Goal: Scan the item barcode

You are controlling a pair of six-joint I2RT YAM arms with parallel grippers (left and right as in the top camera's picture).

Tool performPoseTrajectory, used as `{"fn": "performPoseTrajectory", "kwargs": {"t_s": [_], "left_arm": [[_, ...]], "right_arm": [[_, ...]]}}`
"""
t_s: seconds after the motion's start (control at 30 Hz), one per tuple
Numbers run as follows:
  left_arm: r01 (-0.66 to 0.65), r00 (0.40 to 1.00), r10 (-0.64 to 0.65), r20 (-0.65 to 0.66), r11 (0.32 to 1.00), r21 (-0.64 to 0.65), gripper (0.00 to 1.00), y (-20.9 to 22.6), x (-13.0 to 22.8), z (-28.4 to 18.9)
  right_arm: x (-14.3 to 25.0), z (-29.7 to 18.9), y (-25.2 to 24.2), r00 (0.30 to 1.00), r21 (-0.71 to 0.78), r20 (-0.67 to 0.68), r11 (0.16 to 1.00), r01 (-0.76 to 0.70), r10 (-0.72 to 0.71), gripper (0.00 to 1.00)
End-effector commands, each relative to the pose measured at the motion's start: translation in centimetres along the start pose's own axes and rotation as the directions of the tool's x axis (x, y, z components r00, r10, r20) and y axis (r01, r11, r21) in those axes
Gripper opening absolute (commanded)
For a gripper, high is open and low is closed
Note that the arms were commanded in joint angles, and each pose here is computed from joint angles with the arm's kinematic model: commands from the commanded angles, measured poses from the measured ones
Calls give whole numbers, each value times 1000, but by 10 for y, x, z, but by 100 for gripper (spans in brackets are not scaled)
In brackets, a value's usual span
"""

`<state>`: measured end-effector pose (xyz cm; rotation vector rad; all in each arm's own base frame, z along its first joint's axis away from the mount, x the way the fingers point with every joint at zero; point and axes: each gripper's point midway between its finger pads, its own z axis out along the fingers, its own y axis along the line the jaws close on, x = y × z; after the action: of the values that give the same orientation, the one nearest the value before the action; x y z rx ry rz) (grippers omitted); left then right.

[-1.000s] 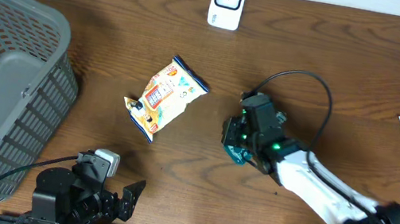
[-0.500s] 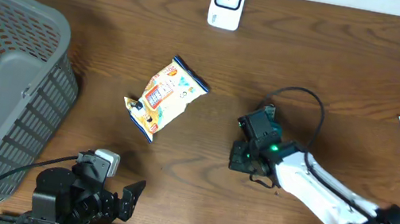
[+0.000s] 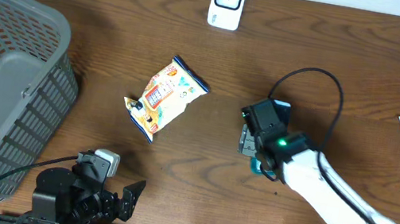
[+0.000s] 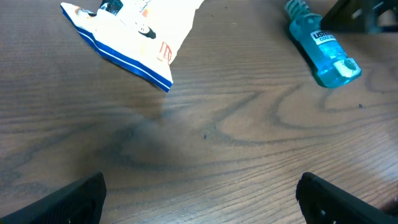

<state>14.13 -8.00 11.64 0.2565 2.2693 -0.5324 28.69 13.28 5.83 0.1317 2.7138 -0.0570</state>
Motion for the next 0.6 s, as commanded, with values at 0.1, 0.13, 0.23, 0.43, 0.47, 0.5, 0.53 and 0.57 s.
{"fn": "performPoseTrajectory", "kwargs": {"t_s": [0.1, 0.13, 0.23, 0.43, 0.47, 0.5, 0.53, 0.57], "left_arm": [[-12, 1000, 12, 9, 1000, -6, 98, 0, -3, -2], [-13, 1000, 13, 9, 1000, -6, 98, 0, -3, -2], [-12, 1000, 12, 9, 1000, -6, 98, 0, -3, -2], [-12, 1000, 12, 9, 1000, -6, 98, 0, -3, -2], [-12, 1000, 12, 9, 1000, -6, 98, 0, -3, -2], [-12, 1000, 12, 9, 1000, -6, 98, 0, -3, -2], [-12, 1000, 12, 9, 1000, -6, 98, 0, -3, -2], [-12, 1000, 12, 9, 1000, -6, 98, 0, -3, -2]], "right_arm": [[18, 40, -16, 996, 155, -76, 986, 65, -54, 77], [20, 44, -16, 995, 161, -85, 985, 70, -57, 77], [30, 53, -20, 989, 182, -129, 979, 90, -67, 74], [76, 70, -24, 923, 100, -382, 992, 81, -37, 37], [76, 70, -26, 922, 102, -386, 992, 80, -35, 35], [75, 71, -27, 918, 86, -392, 992, 90, -50, 34], [75, 71, -25, 914, 63, -400, 993, 101, -67, 33], [76, 71, -22, 908, 28, -410, 994, 107, -86, 33]]}}
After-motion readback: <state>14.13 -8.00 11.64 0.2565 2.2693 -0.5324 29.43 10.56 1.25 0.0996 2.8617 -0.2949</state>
